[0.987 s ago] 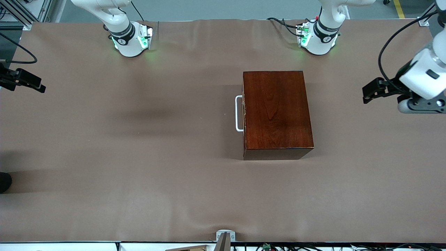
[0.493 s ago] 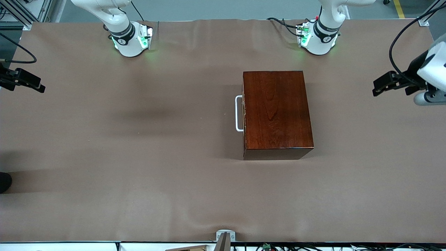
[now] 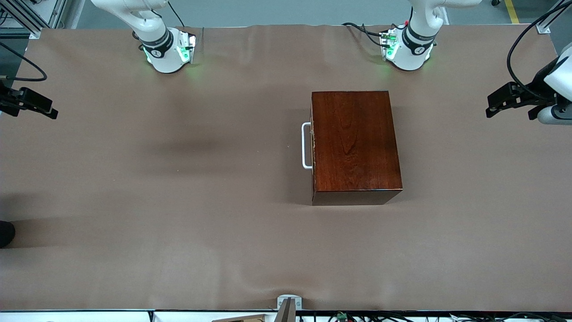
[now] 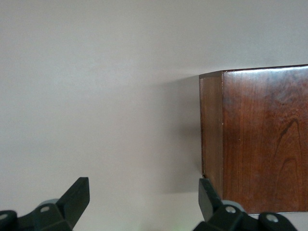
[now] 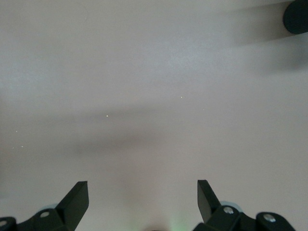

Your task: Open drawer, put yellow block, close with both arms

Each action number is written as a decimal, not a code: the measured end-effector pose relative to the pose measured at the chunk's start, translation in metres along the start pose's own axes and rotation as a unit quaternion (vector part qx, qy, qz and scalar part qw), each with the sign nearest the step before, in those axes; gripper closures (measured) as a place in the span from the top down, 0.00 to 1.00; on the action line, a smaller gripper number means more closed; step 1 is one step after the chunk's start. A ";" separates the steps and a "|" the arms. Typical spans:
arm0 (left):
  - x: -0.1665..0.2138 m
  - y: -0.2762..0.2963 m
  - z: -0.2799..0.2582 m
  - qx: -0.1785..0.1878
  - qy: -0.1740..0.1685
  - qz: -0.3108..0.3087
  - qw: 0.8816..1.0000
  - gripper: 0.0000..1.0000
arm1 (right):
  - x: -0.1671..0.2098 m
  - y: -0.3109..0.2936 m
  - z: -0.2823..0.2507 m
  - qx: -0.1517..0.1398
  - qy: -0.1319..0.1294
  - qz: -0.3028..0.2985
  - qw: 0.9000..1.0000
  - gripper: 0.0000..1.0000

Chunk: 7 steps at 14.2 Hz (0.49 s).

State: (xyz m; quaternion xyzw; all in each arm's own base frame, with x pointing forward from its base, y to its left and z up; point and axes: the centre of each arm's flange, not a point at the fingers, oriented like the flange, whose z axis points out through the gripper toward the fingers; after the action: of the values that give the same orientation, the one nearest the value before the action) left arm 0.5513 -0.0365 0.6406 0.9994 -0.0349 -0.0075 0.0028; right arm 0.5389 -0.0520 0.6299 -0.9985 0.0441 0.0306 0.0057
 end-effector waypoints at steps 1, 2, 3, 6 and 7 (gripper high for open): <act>0.000 0.000 0.001 0.000 -0.001 -0.001 1.000 1.00 | 0.000 0.000 0.000 0.000 0.000 0.000 1.000 1.00; 0.000 0.000 0.002 0.000 -0.002 -0.004 1.000 1.00 | 0.000 0.000 0.000 0.000 0.000 0.000 1.000 1.00; 0.000 0.000 0.003 0.000 -0.003 -0.007 1.000 1.00 | 0.000 0.000 0.000 0.000 0.000 0.000 1.000 1.00; 0.000 -0.001 0.005 0.000 -0.005 -0.019 1.000 1.00 | 0.000 0.000 0.000 0.000 0.000 0.000 1.000 1.00; 0.000 -0.001 0.005 0.000 -0.005 -0.027 1.000 1.00 | 0.000 0.000 0.000 0.000 0.000 0.000 1.000 1.00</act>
State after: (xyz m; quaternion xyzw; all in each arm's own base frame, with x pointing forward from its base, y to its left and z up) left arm 0.5514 -0.0354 0.6353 0.9999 -0.0084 -0.0128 0.0023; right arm 0.5389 -0.0520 0.6299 -0.9985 0.0441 0.0306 0.0057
